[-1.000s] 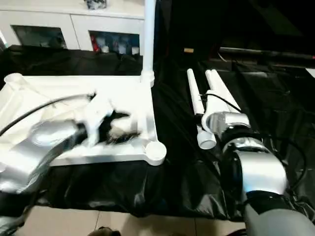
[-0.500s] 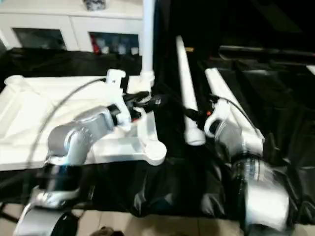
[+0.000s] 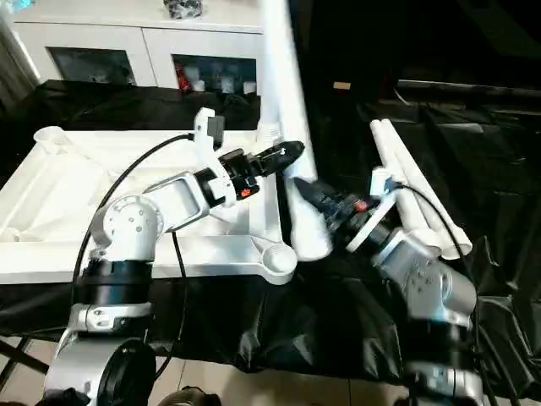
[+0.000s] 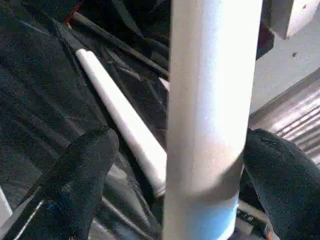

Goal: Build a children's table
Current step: Pick table leg

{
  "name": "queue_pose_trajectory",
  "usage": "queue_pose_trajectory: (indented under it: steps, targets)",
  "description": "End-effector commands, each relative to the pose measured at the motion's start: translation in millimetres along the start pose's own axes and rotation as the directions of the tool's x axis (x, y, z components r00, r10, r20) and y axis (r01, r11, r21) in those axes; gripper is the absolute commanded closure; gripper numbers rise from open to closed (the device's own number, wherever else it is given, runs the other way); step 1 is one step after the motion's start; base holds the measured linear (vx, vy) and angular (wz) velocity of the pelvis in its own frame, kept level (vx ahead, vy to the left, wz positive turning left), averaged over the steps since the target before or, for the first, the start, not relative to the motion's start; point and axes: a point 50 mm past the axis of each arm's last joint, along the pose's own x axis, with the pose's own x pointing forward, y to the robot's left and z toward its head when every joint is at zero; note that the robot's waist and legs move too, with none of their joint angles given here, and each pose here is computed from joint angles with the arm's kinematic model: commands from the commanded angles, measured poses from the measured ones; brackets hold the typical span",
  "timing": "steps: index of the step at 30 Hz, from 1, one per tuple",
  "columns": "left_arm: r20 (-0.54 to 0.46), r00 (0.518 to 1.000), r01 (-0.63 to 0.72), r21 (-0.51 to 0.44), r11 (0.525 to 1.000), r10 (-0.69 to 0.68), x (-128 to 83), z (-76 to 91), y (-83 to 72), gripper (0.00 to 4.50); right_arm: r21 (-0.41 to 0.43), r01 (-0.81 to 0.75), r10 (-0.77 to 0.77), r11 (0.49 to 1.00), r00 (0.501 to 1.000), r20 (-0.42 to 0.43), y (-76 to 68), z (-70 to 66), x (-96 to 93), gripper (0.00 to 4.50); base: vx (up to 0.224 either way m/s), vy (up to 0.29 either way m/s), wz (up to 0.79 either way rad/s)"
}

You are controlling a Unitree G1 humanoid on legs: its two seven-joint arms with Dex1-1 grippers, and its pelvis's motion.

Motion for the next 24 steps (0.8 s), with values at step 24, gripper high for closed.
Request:
queue_pose_trajectory:
  steps: [24]
  targets:
    - [0.136,0.989,-0.047,-0.034,0.998,0.051,9,22.6,-18.1,1.62,-0.149,0.032,-0.044,0.988,0.996,-0.074,20.1,1.1,37.8,2.67,0.0,0.0,0.0]
